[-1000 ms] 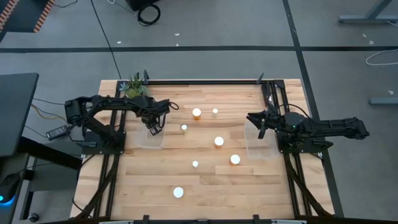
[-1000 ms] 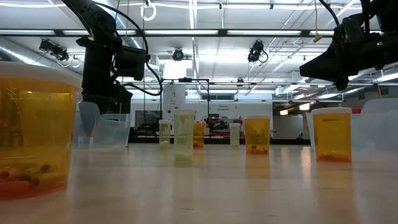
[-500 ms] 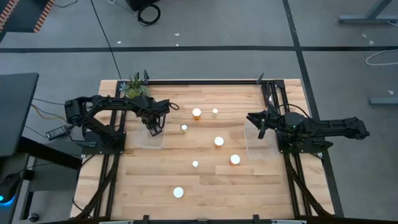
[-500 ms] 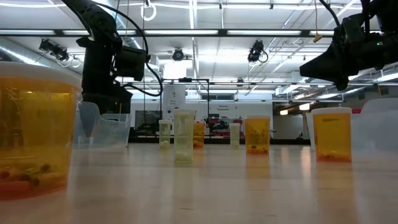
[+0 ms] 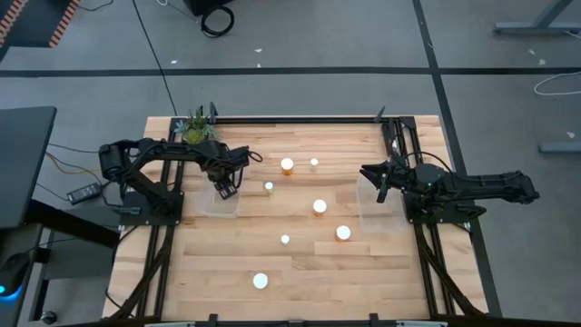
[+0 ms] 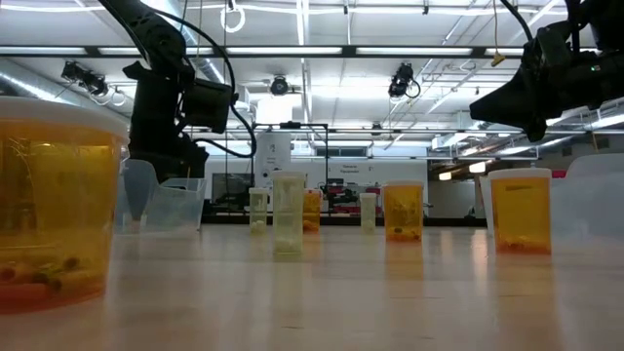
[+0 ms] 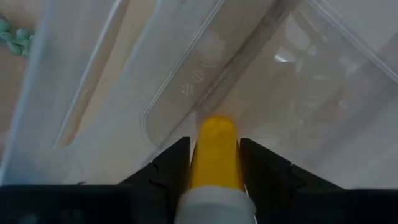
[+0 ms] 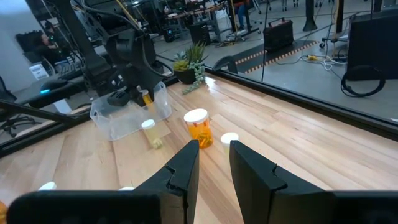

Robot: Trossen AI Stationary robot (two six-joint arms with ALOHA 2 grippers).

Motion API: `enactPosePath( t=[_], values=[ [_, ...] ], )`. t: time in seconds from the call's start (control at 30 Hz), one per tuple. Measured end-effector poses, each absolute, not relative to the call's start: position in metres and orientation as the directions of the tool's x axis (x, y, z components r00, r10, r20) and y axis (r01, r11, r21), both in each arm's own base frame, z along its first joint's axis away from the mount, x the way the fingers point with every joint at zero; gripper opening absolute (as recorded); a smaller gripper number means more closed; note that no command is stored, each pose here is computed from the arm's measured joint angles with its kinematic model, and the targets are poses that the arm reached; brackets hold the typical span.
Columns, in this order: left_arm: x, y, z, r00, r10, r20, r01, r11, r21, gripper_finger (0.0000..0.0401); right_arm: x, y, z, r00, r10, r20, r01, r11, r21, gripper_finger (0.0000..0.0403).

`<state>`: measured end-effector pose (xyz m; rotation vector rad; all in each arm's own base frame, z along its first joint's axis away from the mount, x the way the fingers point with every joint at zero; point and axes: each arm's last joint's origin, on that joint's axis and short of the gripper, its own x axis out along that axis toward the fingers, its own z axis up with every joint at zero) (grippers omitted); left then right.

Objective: Pick and place medicine bottles into bin by pill shape (circle, oval)
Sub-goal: Put the small orange pill bottle into the left transparent bin, then put the yellow pill bottle into the left transparent bin

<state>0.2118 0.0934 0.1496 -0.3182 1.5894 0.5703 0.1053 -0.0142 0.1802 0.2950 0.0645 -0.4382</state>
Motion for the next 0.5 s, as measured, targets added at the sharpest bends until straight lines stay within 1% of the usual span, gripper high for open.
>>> enactPosePath(
  t=[0.2, 0.37, 0.5],
  values=[
    [0.211, 0.094, 0.151, -0.11, 0.147, -0.983, -0.524, 0.832, 0.184, 0.0181, 0.105, -0.014, 0.18, 0.904, -0.409, -0.124, 0.427, 0.864, 0.268, 0.0097],
    [0.217, 0.096, 0.159, -0.083, 0.159, -0.984, -0.526, 0.831, 0.179, 0.021, 0.105, -0.014, 0.18, 0.904, -0.409, -0.124, 0.427, 0.864, 0.268, 0.0097],
    [0.223, 0.098, 0.167, -0.059, 0.169, -0.984, -0.51, 0.842, 0.176, 0.0217, 0.105, -0.014, 0.18, 0.904, -0.409, -0.124, 0.427, 0.864, 0.268, 0.0097]
  ],
)
